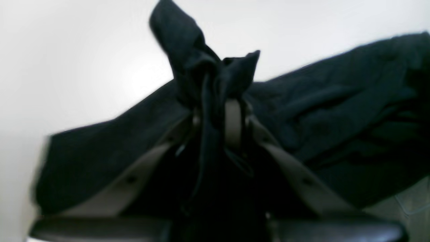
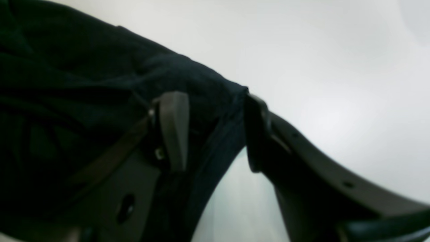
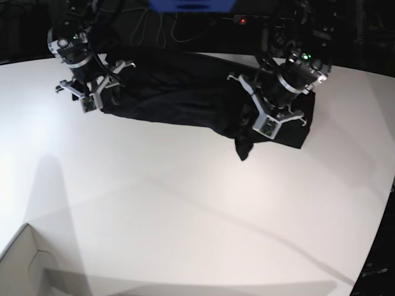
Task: Layout the t-shirt on the table in an organized manner, then fold the t-shirt properly
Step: 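Move the left gripper to the strip's middle and grasp the shirt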
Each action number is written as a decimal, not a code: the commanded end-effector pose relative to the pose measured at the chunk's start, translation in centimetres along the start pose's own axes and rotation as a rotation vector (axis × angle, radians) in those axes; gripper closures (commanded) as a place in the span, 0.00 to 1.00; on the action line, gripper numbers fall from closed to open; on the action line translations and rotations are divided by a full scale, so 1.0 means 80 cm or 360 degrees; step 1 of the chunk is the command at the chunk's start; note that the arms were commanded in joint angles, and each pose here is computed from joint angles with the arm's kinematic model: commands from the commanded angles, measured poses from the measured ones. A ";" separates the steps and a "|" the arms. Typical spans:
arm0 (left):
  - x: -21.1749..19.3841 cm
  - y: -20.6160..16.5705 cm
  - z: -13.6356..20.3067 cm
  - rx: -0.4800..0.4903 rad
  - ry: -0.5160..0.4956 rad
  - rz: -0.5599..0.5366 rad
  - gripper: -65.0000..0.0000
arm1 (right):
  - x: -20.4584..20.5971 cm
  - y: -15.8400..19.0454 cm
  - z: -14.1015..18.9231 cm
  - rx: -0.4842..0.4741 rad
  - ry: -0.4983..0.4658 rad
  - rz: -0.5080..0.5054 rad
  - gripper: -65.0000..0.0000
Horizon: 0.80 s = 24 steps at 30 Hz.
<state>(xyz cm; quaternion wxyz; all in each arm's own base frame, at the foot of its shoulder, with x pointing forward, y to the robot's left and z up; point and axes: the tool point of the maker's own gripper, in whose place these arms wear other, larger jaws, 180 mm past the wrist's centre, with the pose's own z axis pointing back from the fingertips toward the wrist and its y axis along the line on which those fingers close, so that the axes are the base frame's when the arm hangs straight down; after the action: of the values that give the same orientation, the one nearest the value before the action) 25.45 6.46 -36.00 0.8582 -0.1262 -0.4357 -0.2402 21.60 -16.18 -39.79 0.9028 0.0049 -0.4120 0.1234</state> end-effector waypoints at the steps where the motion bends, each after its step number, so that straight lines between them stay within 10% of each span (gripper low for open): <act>1: 0.007 -0.005 0.000 -0.0025 -0.0044 -0.0005 1.00 | 0.012 -0.002 0.003 -0.0009 -0.0066 -0.0001 0.59; 11: -0.015 -0.022 -0.021 -0.0077 0.0062 -0.0088 0.98 | 0.012 -0.003 0.004 -0.0012 -0.0065 0.0003 0.59; 24: 0.032 -0.025 0.000 -0.0058 -0.0106 -0.0138 0.42 | 0.029 -0.044 0.026 -0.0164 -0.0144 -0.0029 0.58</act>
<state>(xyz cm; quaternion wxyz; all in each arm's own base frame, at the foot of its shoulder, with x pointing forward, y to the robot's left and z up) 25.27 4.27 -35.16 0.8412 -0.1237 -0.4439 -0.2828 21.63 -19.31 -37.70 0.8957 -0.0317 -0.4334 0.0943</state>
